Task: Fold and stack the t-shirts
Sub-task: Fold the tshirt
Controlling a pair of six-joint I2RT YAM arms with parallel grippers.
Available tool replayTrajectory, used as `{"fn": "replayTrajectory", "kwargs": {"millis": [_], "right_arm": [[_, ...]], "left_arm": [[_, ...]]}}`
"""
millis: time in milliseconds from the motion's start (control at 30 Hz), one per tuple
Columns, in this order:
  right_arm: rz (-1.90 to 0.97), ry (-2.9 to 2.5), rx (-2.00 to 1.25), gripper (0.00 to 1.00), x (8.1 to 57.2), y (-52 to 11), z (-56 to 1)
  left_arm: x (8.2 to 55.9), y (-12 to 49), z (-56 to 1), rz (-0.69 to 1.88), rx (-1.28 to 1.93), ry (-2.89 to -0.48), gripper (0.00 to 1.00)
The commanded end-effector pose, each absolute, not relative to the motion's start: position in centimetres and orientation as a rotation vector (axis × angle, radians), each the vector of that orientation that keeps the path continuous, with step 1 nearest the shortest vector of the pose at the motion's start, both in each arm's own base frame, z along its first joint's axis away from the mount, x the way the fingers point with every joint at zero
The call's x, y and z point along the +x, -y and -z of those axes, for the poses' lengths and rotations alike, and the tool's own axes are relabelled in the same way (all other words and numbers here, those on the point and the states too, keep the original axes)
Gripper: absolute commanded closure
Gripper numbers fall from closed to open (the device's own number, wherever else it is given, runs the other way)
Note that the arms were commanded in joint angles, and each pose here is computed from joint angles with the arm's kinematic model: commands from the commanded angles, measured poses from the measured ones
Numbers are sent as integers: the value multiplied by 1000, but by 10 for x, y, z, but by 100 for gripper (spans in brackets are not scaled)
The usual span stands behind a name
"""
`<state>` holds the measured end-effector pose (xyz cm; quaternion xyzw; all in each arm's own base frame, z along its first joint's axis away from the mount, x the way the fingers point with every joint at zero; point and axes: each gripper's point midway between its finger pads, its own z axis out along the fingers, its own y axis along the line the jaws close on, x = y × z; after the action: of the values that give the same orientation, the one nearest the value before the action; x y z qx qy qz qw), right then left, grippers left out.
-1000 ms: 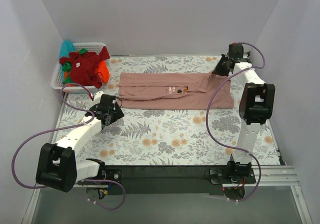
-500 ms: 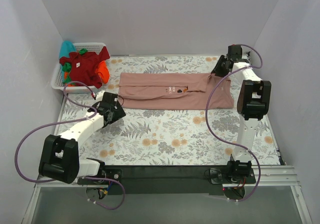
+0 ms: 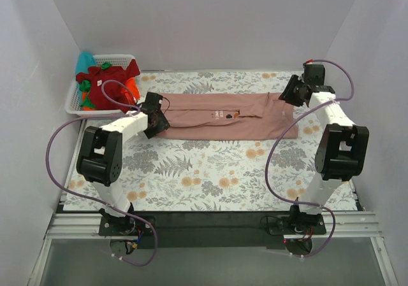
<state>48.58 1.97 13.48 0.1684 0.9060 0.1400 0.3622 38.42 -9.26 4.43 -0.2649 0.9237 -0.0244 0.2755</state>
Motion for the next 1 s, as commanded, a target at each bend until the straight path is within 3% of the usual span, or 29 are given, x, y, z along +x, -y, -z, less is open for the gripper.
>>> {"fn": "replayTrajectory", "kwargs": {"millis": [0, 400, 567, 967], "right_arm": [[-342, -2312, 408, 56, 463, -19, -140], [-351, -2340, 407, 56, 430, -20, -124], [-340, -2351, 398, 56, 423, -16, -118], [-350, -2376, 478, 57, 398, 6, -89]], "left_arm": [[400, 101, -52, 104, -737, -2473, 48], [458, 96, -35, -10, -774, -2476, 52], [460, 87, -43, -35, -789, -2472, 52], [350, 49, -33, -141, -889, -2488, 49]]}}
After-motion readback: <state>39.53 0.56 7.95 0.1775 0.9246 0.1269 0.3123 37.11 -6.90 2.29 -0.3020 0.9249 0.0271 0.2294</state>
